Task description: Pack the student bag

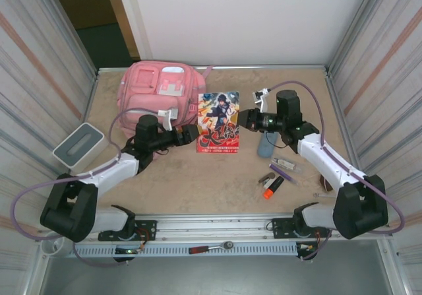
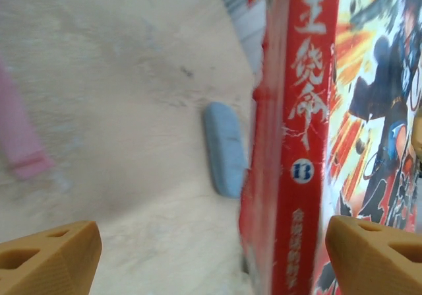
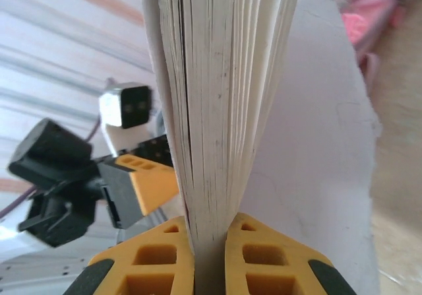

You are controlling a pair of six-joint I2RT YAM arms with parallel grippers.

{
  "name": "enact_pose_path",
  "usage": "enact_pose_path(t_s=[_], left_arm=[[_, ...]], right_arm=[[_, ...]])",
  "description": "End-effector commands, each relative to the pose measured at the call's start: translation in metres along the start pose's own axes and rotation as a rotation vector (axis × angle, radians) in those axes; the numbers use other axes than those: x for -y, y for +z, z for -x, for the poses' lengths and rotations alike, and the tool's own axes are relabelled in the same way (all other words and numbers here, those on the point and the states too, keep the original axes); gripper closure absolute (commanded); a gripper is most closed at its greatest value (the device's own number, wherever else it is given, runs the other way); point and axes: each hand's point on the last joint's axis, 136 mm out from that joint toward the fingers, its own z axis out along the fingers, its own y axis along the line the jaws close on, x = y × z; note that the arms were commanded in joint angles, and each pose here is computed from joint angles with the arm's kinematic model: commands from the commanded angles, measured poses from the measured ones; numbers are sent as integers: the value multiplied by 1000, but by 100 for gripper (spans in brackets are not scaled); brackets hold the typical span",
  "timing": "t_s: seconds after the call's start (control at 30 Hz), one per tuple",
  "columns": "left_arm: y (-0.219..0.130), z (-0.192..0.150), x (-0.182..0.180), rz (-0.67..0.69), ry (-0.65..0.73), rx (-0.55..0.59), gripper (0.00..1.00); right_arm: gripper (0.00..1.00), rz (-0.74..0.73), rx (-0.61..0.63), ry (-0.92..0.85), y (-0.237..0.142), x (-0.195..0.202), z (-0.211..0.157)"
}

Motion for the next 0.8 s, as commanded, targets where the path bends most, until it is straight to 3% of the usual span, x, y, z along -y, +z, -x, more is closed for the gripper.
enact_pose_path(t_s=[0.0,0.13,0.3,0.33,0.4,0.43,0.57,0.77], left_arm=[[-9,21,57,-204,41,16,14],[-11,25,66,-235,41,22,34],[-15,28,79,-286,66,33,78],[-17,29,81,-293,74,40,87],[-23,32,90,-316,106,57,97],[-27,34,96,-330,125,66,100],[-42,38,118,-381,199,101,100],[-56,39,143,-466,257,110,100]], right_arm=[[100,164,2,-98,-5,-60,10],[100,203,-19,-106,1,-69,2],[100,143,-19,-76,6,-47,-1],[93,110,-16,-59,6,-37,0],[66,50,-6,-26,4,-21,2],[54,31,5,-14,3,-14,4],[25,62,29,-21,3,-15,6],[9,217,-15,-101,19,-52,-8]])
